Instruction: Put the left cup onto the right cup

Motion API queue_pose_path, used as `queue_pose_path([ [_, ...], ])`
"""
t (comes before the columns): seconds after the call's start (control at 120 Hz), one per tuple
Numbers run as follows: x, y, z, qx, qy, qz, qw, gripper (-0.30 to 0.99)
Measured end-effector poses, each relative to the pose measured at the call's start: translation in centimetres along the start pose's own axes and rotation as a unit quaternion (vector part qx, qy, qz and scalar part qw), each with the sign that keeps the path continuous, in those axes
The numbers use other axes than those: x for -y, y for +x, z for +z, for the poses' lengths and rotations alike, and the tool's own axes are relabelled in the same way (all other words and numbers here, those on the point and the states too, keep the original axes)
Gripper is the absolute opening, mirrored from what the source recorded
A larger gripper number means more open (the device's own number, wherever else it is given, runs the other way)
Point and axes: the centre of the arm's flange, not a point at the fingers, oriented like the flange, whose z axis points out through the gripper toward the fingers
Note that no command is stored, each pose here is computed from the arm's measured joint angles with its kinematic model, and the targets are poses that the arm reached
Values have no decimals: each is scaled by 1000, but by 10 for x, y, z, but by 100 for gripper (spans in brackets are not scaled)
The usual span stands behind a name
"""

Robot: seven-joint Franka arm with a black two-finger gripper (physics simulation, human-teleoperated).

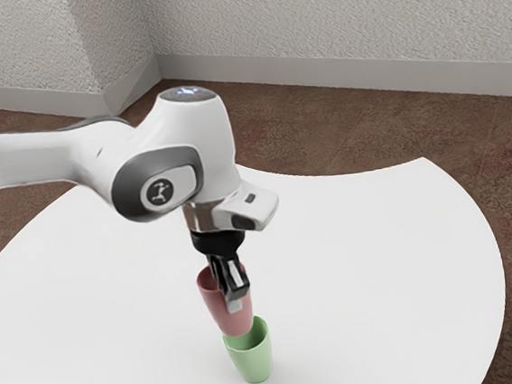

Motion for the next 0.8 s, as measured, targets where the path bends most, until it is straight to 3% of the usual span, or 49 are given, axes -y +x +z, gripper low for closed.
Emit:
queue_pose_path([
  [0.8, 4, 11, 18, 5, -4, -2, 1000, -9],
])
